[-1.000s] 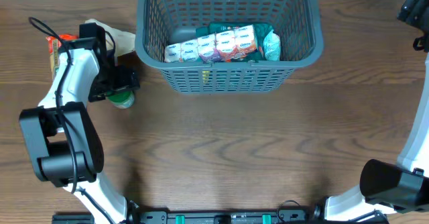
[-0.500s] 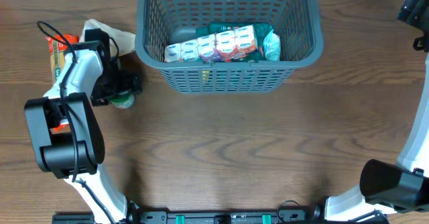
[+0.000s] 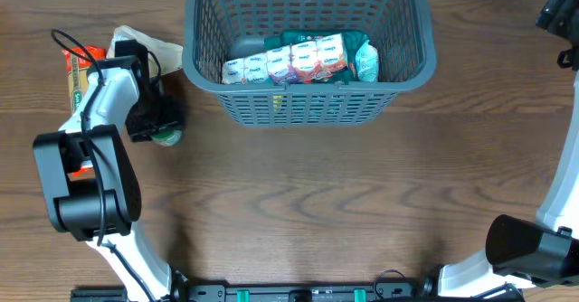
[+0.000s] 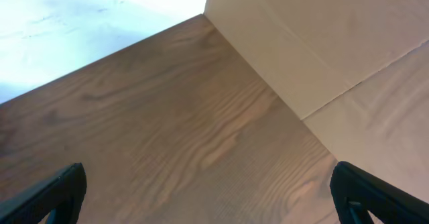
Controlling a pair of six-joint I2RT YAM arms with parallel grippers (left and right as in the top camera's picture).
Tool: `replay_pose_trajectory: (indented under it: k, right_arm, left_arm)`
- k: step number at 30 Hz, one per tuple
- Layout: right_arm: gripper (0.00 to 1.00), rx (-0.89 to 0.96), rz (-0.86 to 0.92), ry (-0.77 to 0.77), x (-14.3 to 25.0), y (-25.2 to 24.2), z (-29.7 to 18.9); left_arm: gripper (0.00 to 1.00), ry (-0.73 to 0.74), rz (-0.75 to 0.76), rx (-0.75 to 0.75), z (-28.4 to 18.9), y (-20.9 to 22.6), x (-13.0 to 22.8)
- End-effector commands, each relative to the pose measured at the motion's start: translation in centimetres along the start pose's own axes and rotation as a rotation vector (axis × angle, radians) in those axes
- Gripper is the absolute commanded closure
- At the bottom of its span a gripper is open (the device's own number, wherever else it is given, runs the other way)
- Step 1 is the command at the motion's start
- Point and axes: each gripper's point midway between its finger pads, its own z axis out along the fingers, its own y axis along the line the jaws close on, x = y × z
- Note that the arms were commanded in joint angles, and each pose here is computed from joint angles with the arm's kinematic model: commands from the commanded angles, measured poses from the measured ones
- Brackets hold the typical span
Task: Pack container
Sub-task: 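Lower the left gripper over the jar and close on it, then lift the jar with the left gripper and release it into the basket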
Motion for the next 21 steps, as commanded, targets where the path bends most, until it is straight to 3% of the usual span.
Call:
replay_pose_trajectory:
  k: [1, 3, 12, 21]
  right_arm:
    - [0.01, 0.012, 0.026, -0.017, -0.5, -0.7, -0.5]
    - [0.01, 0.012, 0.026, -0.017, -0.5, -0.7, -0.5]
    - [0.01, 0.012, 0.026, -0.017, -0.5, -0.7, -0.5]
    - [0.01, 0.012, 0.026, -0.017, -0.5, -0.7, -0.5]
  left_arm:
    - [0.76, 0.014, 0.012, -0.008, 0.6, 0.2, 0.2]
    - [0.94, 0.012, 0.012, -0.007, 0.6, 0.2, 0.1]
    - [0.94, -0.025, 0.014, -0.002, -0.4, 0.0, -0.5]
    - [0.94, -0.233, 0.027, 0.029, -7.9, -0.7, -2.3]
